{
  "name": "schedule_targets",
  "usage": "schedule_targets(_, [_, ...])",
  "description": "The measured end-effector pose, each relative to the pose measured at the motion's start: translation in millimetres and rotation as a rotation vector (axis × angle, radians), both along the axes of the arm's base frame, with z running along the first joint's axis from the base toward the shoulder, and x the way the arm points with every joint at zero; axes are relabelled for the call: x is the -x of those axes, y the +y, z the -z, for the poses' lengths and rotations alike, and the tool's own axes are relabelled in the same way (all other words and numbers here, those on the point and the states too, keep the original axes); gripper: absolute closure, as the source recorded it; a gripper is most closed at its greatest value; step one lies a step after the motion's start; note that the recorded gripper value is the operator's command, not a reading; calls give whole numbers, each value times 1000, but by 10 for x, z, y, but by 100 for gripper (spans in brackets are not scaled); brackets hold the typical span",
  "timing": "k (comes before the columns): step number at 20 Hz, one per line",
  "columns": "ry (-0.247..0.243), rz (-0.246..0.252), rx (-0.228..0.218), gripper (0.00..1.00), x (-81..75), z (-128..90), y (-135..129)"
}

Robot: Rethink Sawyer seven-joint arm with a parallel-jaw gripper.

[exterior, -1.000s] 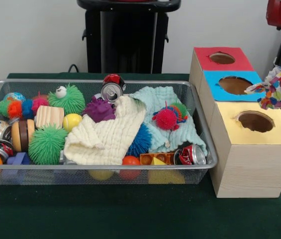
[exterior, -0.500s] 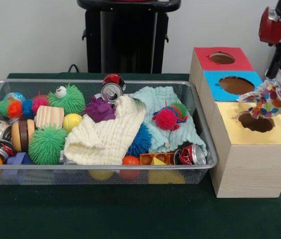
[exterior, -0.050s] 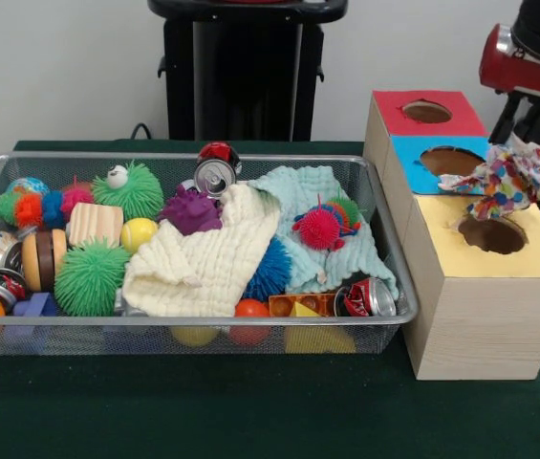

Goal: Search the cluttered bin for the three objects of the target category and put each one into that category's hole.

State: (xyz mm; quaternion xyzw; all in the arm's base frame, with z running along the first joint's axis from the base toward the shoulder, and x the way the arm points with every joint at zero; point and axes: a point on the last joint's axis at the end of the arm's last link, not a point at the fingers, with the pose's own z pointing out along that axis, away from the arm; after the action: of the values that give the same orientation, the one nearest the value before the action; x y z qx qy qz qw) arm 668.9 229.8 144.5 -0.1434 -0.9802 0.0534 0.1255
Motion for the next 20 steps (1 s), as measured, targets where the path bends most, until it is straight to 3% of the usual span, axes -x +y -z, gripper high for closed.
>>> schedule_targets(3, [55, 3, 5, 100, 82, 30, 2])
schedule_targets(7, [95, 5, 17, 100, 146, 57, -12])
schedule_targets(20, [104, -19, 39, 100, 237, 121, 114])
